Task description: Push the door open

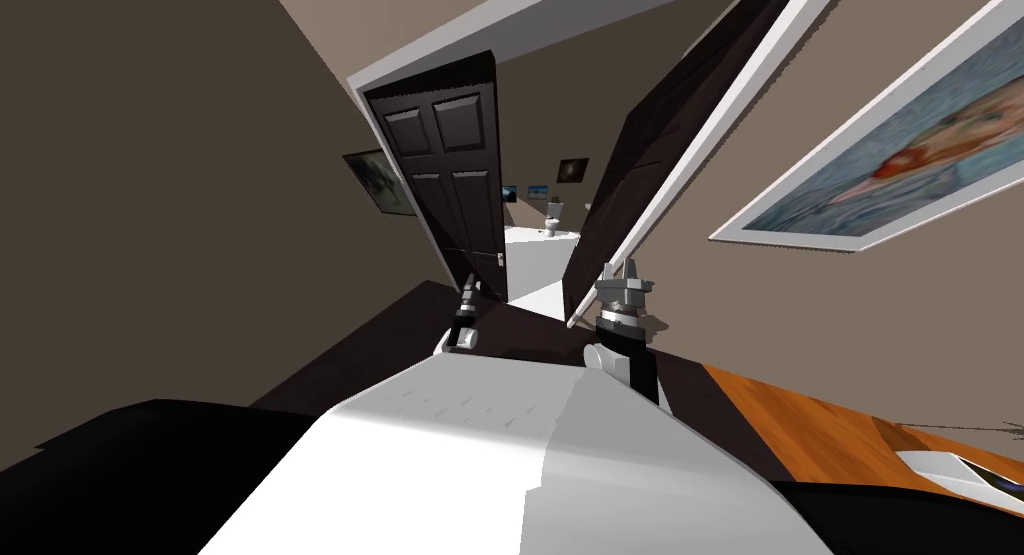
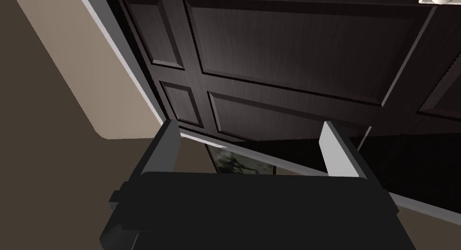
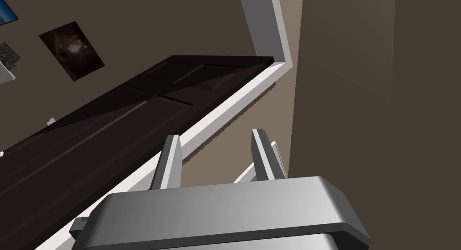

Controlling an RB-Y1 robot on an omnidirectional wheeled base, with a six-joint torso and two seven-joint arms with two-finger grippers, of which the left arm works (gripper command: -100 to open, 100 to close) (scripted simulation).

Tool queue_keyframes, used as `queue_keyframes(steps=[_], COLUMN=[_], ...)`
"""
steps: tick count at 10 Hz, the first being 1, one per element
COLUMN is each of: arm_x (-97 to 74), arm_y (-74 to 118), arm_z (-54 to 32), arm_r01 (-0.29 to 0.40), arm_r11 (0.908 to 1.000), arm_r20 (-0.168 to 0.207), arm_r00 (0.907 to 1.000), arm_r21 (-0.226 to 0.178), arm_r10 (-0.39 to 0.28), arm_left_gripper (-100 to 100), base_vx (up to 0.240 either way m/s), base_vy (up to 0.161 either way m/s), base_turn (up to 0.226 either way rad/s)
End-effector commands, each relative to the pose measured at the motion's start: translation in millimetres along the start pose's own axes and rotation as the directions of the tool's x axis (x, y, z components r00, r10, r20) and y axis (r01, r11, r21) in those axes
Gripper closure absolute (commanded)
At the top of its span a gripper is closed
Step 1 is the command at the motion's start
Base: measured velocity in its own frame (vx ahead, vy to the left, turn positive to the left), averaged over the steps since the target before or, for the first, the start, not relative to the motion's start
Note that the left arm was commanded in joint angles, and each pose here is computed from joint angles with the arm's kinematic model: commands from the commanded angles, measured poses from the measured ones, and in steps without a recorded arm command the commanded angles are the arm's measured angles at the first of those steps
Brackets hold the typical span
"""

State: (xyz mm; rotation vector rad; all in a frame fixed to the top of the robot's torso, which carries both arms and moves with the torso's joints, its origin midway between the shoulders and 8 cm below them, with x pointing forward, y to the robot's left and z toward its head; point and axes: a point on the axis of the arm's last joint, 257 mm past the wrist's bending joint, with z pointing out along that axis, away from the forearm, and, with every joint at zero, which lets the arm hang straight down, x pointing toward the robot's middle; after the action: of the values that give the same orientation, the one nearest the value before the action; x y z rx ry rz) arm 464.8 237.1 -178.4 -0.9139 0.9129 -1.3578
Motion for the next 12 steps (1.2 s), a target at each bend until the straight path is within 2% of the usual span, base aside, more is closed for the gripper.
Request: queue_keyframes(steps=[1,8,11,12], arm_x=[1.3,7.9,10.3,11.2], arm_y=[13.6,63.3,77.6,87.8], arm_z=[-0.9,-6.0,-7.9,-10.9], arm_r01=[0.000,-0.001,-0.001,-0.002], arm_r11=[0.9998,0.9952,0.9926,0.9901], arm_r20=[-0.006,-0.030,-0.037,-0.040], arm_r00=[1.0000,0.9995,0.9993,0.9992], arm_r21=[-0.021,-0.098,-0.121,-0.140], arm_r10=[0.000,-0.002,-0.003,-0.004], arm_left_gripper=[-100,-100,-100,-100], base_vx=[0.064,0.083,0.060,0.079], base_vy=[0.037,0.046,0.043,0.052], base_turn=[-0.051,-0.045,-0.036,-0.050])
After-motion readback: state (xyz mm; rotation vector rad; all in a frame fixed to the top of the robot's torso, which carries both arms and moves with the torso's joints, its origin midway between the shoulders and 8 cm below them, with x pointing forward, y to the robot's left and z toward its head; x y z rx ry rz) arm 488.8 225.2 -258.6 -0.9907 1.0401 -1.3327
